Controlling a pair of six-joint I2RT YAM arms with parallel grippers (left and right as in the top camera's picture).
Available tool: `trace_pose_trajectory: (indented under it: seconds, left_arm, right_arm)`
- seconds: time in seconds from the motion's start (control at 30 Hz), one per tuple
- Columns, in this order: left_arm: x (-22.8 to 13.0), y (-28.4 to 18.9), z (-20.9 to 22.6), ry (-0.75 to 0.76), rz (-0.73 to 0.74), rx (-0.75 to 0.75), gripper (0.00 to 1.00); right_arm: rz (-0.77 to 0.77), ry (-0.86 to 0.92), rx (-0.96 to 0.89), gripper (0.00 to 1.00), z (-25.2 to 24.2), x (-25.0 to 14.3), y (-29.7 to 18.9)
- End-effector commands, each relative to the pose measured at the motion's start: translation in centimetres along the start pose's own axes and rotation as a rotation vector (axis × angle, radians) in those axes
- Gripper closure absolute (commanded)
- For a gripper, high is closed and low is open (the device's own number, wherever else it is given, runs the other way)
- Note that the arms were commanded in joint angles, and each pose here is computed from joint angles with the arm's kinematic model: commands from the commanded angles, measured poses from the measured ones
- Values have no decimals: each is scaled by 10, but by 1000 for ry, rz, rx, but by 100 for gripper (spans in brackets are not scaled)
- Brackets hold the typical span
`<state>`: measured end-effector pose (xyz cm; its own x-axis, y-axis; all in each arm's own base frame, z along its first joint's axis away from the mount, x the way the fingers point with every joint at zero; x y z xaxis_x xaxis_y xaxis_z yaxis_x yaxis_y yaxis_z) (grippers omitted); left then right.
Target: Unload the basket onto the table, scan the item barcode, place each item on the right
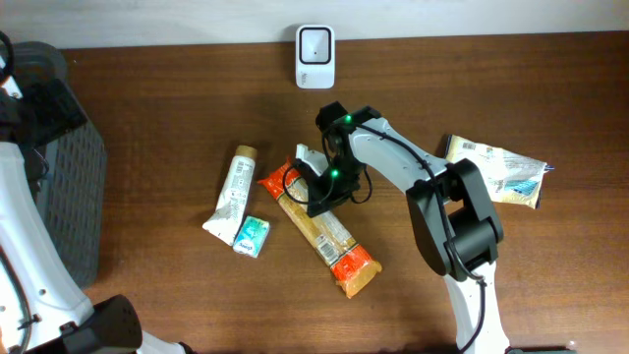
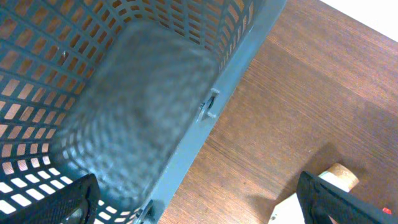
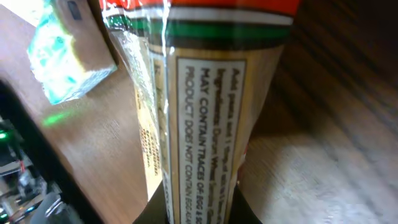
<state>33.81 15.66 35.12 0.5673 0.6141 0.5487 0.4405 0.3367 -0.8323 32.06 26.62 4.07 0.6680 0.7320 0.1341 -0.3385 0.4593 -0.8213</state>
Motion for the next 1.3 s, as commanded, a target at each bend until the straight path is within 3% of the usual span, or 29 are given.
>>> trace_pose_trajectory:
  seconds: [0.0,0.1,0.23,0.37,0.57,0.63,0.8,0.87,0.93,1.07,1.17,1.27]
  left_arm:
    - [2,-4,2,11,-12,0,1]
    - [2,-4,2,11,-12,0,1]
    - [2,-4,2,11,-12,1,1]
    - [2,-4,2,11,-12,0,1]
    - [2,-4,2,11,-12,1,1]
    - [2,-4,2,12,-12,0,1]
    - [2,-4,2,11,-12,0,1]
    - [2,-4,2,12,-12,0,1]
    - [2,-4,2,11,-12,0,1]
    - [2,-4,2,11,-12,0,1]
    - [2,-4,2,11,-12,0,1]
    - [2,-4,2,11,-12,0,1]
  right_arm:
    - [-23,43,159,96,19,-3,-9]
    - [-196,9,196,96,40,12,-76]
    - [-544,-73,147,96,75,28,-191]
    - [-718,-56,33,96,86,33,-249]
    - [-693,-39,-53,96,95,39,-242]
    - [-686,-69,-242,96,106,52,-248]
    - [-871,-166,-769,96,104,78,-338]
    - [-867,-256,-875,96,97,100,-336]
    - [-799,-268,-1072,96,65,118,-330]
    - [-496,-419,-1473,96,-13,157,-300]
    - [-497,-538,-1592,96,-29,187,-297]
    - [-605,-584,-1618,96,-26,207,-301]
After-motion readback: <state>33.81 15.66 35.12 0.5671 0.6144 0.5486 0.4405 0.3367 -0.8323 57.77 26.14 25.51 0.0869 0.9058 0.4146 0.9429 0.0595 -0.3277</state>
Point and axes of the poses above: each gripper's point midway between its finger pads, its own y axis out along the fingers, its own z axis along the line the jaws close on, x = y × z, the point moved 2 cm from there along -y, back along the fingers, and after that the axes turned 12 degrees about -y, right-handed, at the moved point
